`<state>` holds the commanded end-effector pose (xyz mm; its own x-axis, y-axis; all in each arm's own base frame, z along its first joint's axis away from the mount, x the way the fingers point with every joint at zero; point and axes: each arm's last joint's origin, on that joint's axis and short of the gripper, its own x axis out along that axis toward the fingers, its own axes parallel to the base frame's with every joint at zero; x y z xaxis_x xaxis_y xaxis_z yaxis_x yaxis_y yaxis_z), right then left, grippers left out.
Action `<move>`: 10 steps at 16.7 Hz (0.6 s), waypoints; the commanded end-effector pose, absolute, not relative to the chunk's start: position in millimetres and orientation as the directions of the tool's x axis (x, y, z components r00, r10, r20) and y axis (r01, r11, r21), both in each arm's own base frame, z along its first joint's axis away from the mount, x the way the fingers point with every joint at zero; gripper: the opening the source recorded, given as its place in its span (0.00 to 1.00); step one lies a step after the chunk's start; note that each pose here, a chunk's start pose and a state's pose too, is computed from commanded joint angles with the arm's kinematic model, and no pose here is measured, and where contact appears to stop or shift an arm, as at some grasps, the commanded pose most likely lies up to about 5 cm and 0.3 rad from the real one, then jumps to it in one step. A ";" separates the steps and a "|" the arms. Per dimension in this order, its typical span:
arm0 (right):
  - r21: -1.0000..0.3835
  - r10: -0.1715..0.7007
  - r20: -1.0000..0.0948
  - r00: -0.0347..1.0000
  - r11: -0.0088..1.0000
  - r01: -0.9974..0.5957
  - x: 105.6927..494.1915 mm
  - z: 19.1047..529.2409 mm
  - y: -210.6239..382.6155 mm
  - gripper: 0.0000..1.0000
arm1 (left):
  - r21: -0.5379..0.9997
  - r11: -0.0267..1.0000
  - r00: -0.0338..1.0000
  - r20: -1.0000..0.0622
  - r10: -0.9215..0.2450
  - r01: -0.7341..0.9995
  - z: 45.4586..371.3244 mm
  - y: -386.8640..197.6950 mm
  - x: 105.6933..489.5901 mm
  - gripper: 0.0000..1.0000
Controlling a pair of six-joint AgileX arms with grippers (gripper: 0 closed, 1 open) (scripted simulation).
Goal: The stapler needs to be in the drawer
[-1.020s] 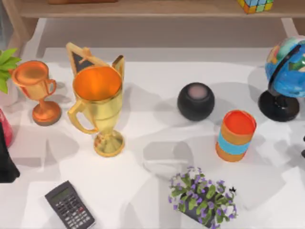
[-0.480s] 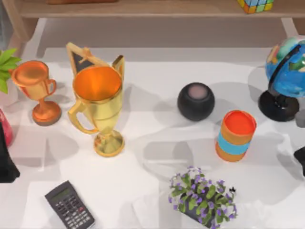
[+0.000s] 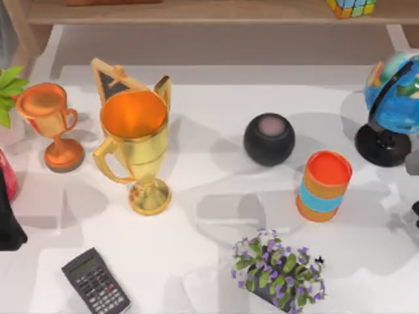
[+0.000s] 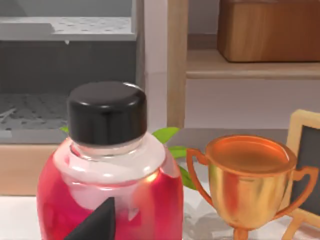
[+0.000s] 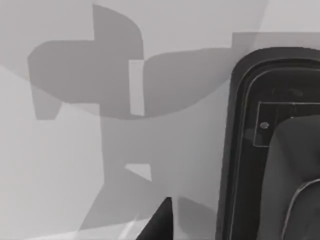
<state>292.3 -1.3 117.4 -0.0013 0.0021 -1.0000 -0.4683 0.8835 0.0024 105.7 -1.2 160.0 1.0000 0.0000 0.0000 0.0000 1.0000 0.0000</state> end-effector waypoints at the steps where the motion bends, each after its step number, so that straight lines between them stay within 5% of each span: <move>1: 0.002 0.002 -1.000 -0.001 0.884 -0.468 292.3 117.4 -1.3 0.40 | 0.000 1.000 1.000 0.000 0.000 0.000 160.0 -1.2 105.7 1.00; 6: 0.002 0.002 -1.000 -0.001 0.884 -0.468 292.3 117.4 -1.3 0.02 | 0.000 1.000 1.000 0.000 0.000 0.000 160.0 -1.2 105.7 1.00; 10: 0.002 0.002 -1.000 -0.001 0.884 -0.468 292.3 117.4 -1.3 0.00 | 0.000 1.000 1.000 0.000 0.000 0.000 160.0 -1.2 105.7 1.00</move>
<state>292.3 -1.3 117.4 -0.0013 0.0021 -1.0000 -0.4683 0.8835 0.0024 105.7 -1.2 160.0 1.0000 0.0000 0.0000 0.0000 1.0000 0.0000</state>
